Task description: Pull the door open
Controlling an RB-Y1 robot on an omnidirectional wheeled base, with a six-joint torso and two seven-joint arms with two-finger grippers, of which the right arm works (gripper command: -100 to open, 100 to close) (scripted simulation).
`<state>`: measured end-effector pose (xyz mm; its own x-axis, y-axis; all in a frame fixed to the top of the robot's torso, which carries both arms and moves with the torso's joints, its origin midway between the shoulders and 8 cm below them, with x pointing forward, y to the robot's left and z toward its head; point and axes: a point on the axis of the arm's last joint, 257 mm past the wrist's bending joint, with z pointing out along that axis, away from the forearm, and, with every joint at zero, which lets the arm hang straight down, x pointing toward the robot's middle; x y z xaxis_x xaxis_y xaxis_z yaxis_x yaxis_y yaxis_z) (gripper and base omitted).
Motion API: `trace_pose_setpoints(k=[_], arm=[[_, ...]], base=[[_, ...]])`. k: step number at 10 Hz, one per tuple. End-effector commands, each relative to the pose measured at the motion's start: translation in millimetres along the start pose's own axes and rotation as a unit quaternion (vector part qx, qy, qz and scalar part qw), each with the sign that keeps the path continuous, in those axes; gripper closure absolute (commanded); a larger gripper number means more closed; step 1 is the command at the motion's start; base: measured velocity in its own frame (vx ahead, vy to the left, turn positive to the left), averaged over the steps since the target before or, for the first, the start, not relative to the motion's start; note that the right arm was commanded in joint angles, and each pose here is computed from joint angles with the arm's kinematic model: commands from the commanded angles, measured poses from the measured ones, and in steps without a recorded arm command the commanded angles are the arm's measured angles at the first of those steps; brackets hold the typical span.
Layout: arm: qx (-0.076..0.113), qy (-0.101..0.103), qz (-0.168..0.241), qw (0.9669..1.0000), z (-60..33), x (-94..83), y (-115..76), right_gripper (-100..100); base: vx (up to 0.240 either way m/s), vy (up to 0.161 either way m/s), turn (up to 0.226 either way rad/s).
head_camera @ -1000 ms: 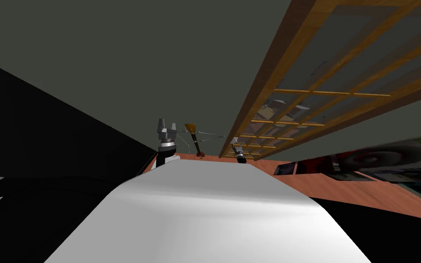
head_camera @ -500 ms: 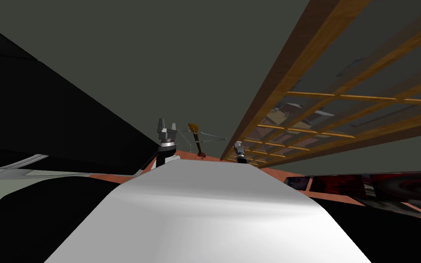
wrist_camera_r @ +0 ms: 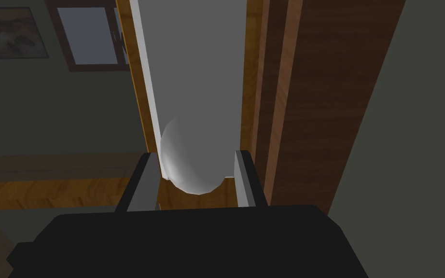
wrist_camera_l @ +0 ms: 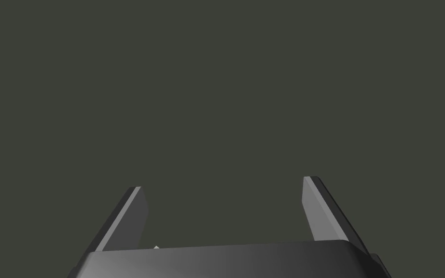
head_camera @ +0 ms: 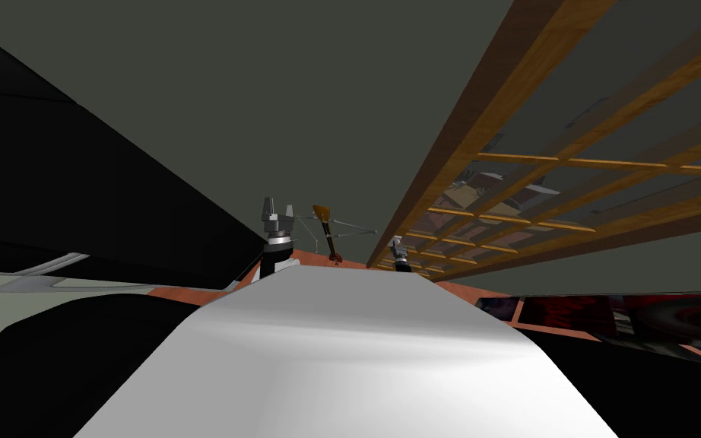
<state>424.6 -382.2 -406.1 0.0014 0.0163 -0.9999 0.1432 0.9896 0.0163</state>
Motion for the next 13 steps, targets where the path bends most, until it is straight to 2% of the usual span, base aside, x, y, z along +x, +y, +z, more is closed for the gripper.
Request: trace_pose_setpoints(k=[1,3,8,11,13], arm=[[-0.001,0.002,0.001,1.0,0.5,1.2,2.1,100],[-0.001,0.002,0.001,1.0,0.5,1.2,2.1,100],[0.004,-0.002,0.05,0.9987,0.8,-1.7,-2.9,100],[0.006,-0.004,0.076,0.9971,1.2,-2.6,-4.0,100],[0.007,-0.005,0.101,0.9949,1.6,-3.4,-5.1,100]], base=[[0.0,0.0,0.0],[0.0,0.0,0.0],[-0.023,-0.005,0.029],[-0.018,-0.005,0.026],[-0.023,-0.007,0.036]])
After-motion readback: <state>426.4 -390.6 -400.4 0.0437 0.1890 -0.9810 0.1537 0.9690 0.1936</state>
